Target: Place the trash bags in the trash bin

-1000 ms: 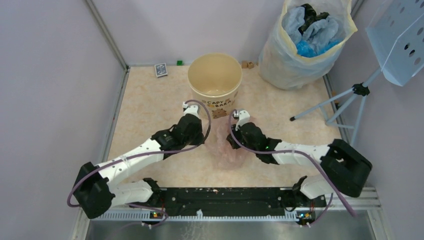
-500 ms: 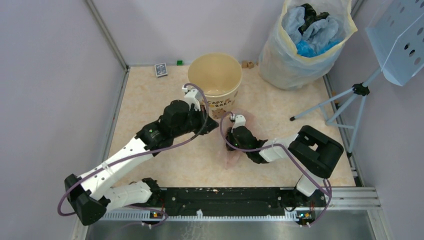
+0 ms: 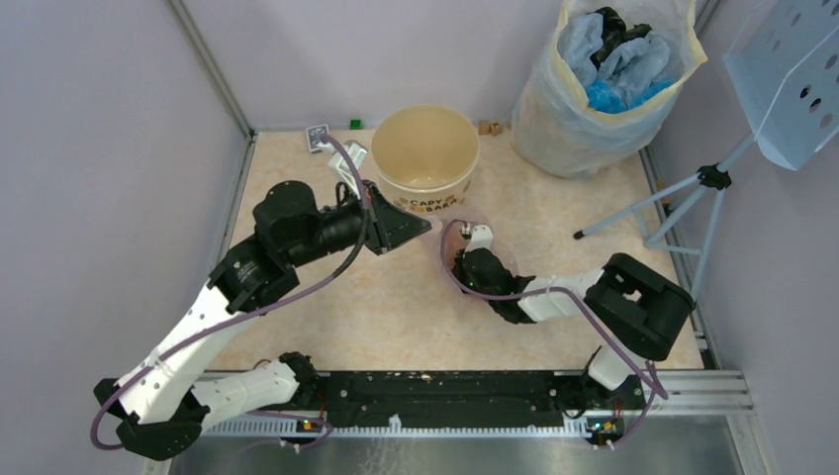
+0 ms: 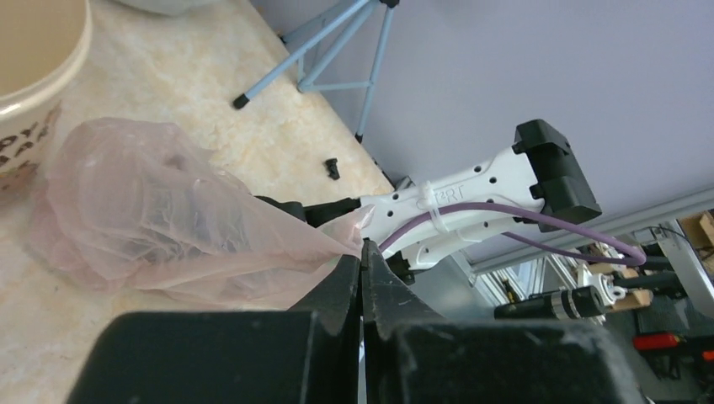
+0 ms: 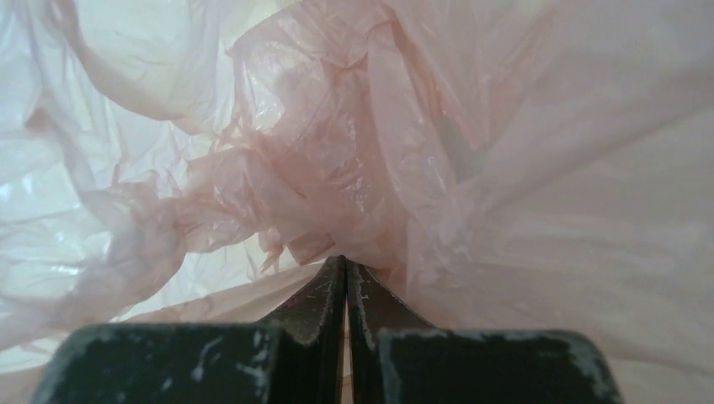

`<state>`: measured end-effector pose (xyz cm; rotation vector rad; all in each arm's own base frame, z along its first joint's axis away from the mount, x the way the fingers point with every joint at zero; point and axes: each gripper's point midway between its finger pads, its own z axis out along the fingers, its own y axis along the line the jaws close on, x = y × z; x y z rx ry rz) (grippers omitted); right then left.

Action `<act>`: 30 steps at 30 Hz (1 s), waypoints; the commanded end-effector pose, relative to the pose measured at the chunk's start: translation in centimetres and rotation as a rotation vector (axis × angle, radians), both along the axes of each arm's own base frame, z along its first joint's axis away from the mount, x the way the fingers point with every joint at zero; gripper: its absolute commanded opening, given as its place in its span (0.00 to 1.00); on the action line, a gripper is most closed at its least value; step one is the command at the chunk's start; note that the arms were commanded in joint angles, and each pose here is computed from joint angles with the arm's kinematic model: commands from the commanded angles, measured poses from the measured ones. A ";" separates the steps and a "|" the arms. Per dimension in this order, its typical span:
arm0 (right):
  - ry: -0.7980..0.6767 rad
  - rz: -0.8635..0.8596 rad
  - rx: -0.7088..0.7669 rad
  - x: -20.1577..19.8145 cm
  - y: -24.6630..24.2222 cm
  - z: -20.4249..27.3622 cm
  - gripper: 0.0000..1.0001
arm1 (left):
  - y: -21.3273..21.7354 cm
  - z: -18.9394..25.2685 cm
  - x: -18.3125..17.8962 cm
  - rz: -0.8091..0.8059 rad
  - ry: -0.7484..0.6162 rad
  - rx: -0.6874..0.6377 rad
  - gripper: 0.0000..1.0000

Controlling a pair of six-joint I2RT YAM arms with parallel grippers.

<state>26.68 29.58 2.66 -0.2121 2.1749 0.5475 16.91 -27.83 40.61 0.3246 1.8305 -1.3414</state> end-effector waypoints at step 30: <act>0.005 0.169 -0.057 -7.2 -6.8 12.5 0.69 | 12.7 -12.1 7.2 0.681 -0.015 0.587 0.00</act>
